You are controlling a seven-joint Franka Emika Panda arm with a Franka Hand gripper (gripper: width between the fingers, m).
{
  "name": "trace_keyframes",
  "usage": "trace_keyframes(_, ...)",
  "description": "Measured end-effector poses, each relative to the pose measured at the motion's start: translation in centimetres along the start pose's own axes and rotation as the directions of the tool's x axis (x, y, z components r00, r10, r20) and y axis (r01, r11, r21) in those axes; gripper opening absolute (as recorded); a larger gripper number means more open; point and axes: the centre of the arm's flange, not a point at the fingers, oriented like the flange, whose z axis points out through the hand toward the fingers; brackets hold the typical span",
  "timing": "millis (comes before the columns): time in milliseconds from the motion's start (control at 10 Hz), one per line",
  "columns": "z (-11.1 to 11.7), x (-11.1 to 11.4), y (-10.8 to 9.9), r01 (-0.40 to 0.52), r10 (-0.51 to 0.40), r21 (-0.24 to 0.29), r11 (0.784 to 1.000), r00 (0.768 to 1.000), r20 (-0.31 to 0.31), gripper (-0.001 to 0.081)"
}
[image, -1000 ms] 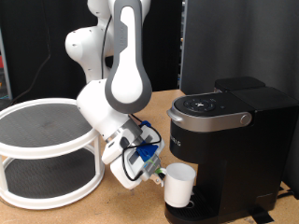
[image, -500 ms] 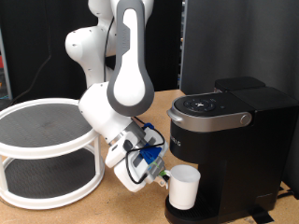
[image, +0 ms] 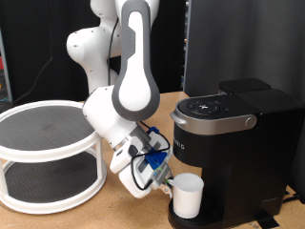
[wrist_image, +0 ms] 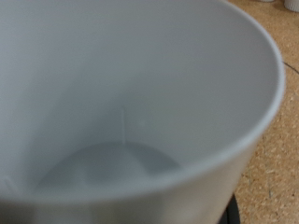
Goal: Make a cup of coffee with the keurig machine
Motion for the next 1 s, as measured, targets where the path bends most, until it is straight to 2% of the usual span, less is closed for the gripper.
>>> trace_keyframes(100, 0.2, -0.2, 0.1, 0.001, -0.001, -0.003, 1.000, 1.000, 0.004, 0.0174)
trace_keyframes(300, 0.4, -0.6, 0.3, 0.003, -0.003, -0.006, 1.000, 1.000, 0.011, 0.0450)
trace_keyframes(400, 0.4, -0.7, 0.4, 0.002, -0.002, -0.007, 1.000, 1.000, 0.011, 0.0450)
trace_keyframes(500, 0.4, -0.8, 0.4, 0.001, -0.001, -0.008, 1.000, 1.000, 0.012, 0.0619)
trace_keyframes(600, 0.3, -1.0, 0.3, 0.000, 0.000, -0.004, 1.000, 1.000, 0.014, 0.0619)
trace_keyframes(700, -0.1, -1.2, 0.0, 0.001, -0.001, 0.013, 1.000, 1.000, 0.015, 0.0764)
trace_keyframes(1000, -2.5, -1.9, -1.0, -0.002, 0.000, 0.058, 0.998, 0.999, 0.035, 0.0799)
